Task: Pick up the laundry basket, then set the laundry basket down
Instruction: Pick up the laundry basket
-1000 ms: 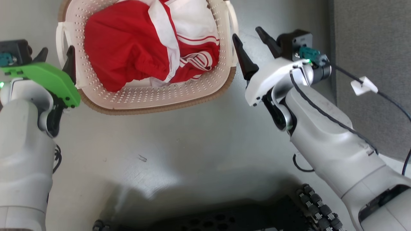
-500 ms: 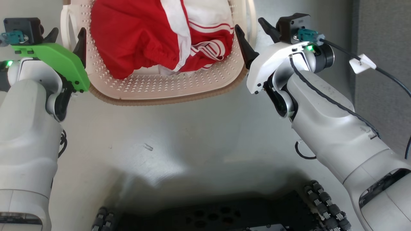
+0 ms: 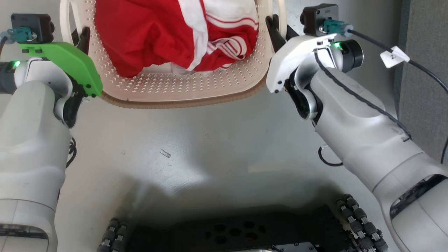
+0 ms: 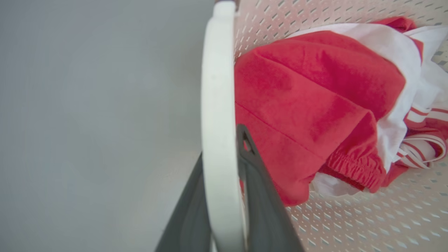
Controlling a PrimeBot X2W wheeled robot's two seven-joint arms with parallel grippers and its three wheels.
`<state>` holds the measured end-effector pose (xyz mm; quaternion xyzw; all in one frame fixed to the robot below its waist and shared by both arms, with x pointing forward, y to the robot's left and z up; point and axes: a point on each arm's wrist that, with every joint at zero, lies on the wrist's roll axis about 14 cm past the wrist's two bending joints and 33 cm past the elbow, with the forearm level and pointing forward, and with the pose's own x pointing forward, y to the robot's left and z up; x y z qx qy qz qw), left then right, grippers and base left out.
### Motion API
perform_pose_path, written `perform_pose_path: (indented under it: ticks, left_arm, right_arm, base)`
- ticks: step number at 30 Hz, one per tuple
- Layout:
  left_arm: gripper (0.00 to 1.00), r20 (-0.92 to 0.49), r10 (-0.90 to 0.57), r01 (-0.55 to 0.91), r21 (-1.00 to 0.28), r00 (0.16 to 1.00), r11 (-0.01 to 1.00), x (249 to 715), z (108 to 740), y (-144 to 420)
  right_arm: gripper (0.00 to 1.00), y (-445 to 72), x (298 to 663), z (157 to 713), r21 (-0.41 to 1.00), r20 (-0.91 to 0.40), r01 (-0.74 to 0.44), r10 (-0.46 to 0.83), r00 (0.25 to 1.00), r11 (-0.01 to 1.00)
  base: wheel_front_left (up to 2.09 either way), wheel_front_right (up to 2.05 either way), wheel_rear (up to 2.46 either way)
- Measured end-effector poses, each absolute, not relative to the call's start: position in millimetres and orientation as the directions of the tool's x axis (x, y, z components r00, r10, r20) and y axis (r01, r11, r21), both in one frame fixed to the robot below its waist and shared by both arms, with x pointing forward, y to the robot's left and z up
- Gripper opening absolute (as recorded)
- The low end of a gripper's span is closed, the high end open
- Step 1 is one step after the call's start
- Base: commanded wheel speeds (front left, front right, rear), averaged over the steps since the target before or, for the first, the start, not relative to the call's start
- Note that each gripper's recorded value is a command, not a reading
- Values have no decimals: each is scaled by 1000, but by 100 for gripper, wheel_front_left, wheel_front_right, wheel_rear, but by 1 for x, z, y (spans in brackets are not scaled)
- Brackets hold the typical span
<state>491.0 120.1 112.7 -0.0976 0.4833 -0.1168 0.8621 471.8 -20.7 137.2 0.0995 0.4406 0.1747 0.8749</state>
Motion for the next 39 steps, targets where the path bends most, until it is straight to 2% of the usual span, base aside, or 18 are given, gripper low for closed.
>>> perform_pose_path:
  ticks: [20, 39]
  left_arm:
    - [0, -807, -309, 74, -315, 503, 946, 484, 128, 106]
    - [0, -820, -310, 0, -354, 482, 935, 445, 176, 94]
  right_arm:
    - [0, -32, 474, 151, 279, -745, -218, 354, 566, 935]
    - [0, -43, 442, 194, 262, -756, -212, 337, 562, 941]
  base:
    - [0, 0, 0]
    - [0, 0, 0]
